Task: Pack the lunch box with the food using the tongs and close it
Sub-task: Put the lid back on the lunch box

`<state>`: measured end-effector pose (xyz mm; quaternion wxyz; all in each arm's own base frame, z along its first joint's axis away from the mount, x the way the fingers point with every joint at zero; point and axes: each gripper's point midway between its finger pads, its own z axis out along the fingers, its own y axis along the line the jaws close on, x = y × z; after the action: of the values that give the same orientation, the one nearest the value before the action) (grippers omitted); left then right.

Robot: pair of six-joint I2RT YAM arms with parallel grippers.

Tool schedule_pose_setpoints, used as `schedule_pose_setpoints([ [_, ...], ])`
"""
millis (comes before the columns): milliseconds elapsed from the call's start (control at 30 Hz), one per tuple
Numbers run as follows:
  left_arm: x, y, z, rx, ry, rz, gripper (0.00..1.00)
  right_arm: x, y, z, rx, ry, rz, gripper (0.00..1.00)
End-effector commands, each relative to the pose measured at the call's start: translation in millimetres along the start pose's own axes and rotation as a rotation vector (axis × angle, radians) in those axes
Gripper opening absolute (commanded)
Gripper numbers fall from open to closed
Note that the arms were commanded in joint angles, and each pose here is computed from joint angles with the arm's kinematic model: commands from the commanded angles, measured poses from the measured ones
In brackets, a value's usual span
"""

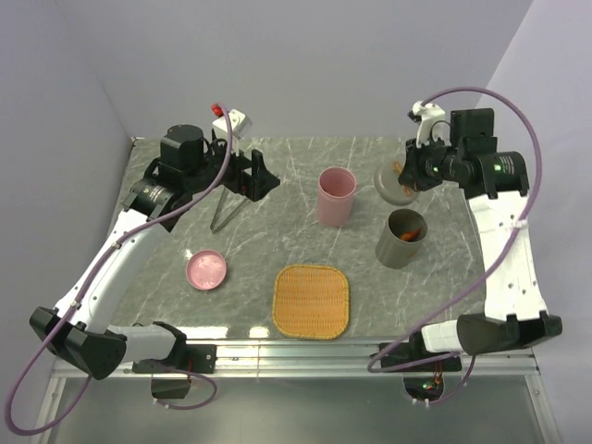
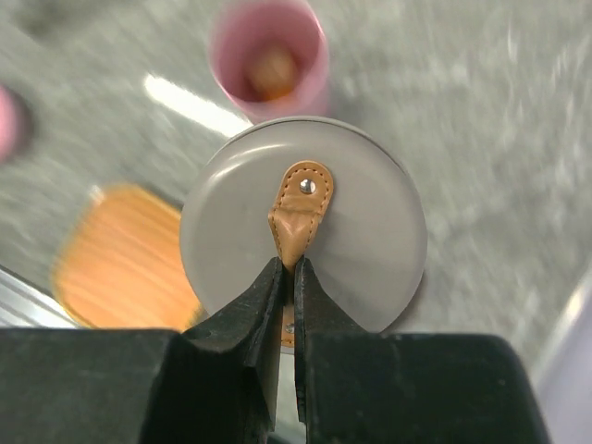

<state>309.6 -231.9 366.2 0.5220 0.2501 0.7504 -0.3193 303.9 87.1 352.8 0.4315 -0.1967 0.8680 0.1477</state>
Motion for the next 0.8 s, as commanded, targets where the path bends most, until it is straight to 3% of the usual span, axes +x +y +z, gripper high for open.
schedule_pose_setpoints([
  [0,7,17,-10,-0.091,0.039,0.048,0.99,49,-31,-7,0.102,0.229,-0.090,0.00],
  [167,17,27,-13,-0.125,0.074,0.042,0.99,79,-46,6,0.102,0.391,-0.063,0.00],
  [300,26,34,-18,-0.148,0.092,0.033,0.99,90,-51,14,0.098,0.420,-0.047,0.00],
  [767,25,45,-33,-0.192,0.072,0.008,0.99,121,-56,46,0.125,0.357,-0.002,0.00],
])
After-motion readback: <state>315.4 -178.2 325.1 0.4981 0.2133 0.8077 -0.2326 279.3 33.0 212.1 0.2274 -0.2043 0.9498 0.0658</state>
